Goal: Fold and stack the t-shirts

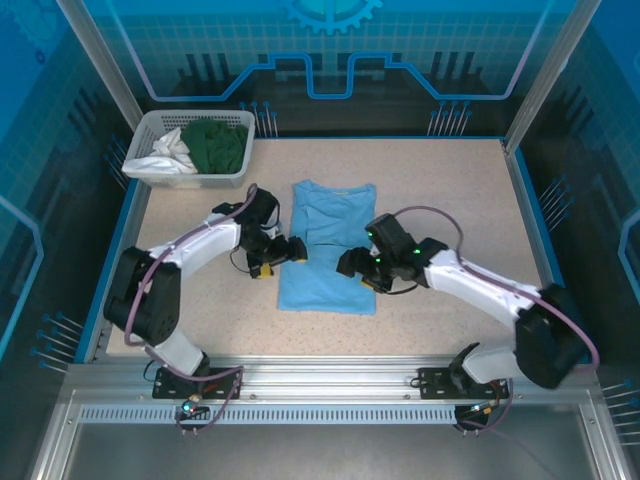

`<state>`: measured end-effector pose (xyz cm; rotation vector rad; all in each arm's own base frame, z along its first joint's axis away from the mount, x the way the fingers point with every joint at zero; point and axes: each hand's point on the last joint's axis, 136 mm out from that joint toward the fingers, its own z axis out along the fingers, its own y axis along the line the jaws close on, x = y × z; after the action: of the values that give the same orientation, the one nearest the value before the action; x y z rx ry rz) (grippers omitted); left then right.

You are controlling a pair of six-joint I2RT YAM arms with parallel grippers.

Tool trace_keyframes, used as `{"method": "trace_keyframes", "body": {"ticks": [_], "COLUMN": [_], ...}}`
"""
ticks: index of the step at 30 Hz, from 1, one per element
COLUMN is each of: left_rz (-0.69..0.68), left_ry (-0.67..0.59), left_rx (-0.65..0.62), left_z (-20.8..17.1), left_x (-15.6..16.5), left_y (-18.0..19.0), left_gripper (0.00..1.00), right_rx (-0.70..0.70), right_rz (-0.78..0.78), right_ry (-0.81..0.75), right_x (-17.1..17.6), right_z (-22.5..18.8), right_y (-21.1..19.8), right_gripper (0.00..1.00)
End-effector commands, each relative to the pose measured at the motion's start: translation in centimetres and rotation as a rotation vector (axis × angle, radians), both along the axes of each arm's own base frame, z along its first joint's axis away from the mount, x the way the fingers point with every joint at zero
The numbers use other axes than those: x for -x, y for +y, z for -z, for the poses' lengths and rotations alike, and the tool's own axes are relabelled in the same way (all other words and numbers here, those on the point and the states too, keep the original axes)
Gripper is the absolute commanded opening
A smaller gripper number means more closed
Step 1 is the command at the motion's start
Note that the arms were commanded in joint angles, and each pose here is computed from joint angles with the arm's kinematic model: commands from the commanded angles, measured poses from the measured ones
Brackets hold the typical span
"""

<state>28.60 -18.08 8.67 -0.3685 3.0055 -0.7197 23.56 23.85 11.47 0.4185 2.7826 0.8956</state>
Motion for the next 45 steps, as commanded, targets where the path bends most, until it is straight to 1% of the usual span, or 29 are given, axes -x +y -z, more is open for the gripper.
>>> {"method": "trace_keyframes", "body": {"ticks": [1,4,6,7,9,12,16,20,23,27,30,34,37,41,43,45], "left_rz": [0.027,0.028,0.001,-0.014,-0.053,-0.117,-0.184,-0.259,-0.328,-0.381,-0.402,-0.415,-0.411,-0.404,-0.399,-0.394], "left_ry": [0.013,0.083,0.137,0.16,0.193,0.213,0.218,0.245,0.242,0.229,0.202,0.206,0.203,0.204,0.212,0.213], "left_rx": [0.068,0.215,0.272,0.285,0.282,0.236,0.239,0.235,0.247,0.221,0.21,0.247,0.247,0.228,0.209,0.197], "left_z": [-2.0,-1.3,-0.2,0.6,1.8,3.3,4.3,5.6,6.3,6.7,6.9,7.1,7.1,7.5,7.9,8.1], "left_x": [1.7,4.4,6.2,7.1,8.3,9.5,9.5,9.7,9.4,9.1,8.7,8.0,7.7,7.7,8.0,8.1], "left_y": [-0.4,-1.7,-1.9,-1.8,-1.3,-0.1,0.1,0.5,0.7,1.3,1.7,1.1,1.0,1.2,1.4,1.5], "left_gripper": [0.89,0.78,0.7,0.66,0.63,0.6,0.57,0.53,0.5,0.44,0.41,0.37,0.37,0.32,0.29,0.29], "right_rx": [0.052,-0.054,-0.126,-0.151,-0.163,-0.178,-0.171,-0.18,-0.144,-0.132,-0.113,-0.075,-0.04,0.0,0.016,0.021], "right_rz": [0.089,0.122,0.125,0.118,0.094,0.054,-0.004,-0.046,-0.085,-0.104,-0.125,-0.117,-0.099,-0.085,-0.079,-0.08], "right_ry": [0.068,0.115,0.136,0.145,0.163,0.189,0.189,0.238,0.252,0.262,0.274,0.306,0.314,0.355,0.375,0.381], "right_x": [2.1,3.8,4.6,4.9,5.4,5.7,5.5,5.7,5.7,5.5,5.5,5.5,5.5,6.0,6.3,6.4], "right_z": [2.5,4.3,5.2,5.5,5.9,5.6,5.4,6.2,6.6,7.1,7.5,8.5,9.0,9.9,10.4,10.6], "right_y": [-4.2,-5.5,-5.9,-6.1,-6.6,-6.7,-6.3,-5.4,-5.0,-4.3,-3.7,-3.8,-4.3,-4.8,-5.0,-5.0], "right_gripper": [0.69,0.67,0.64,0.62,0.59,0.53,0.48,0.41,0.4,0.39,0.39,0.33,0.32,0.28,0.28,0.28]}}
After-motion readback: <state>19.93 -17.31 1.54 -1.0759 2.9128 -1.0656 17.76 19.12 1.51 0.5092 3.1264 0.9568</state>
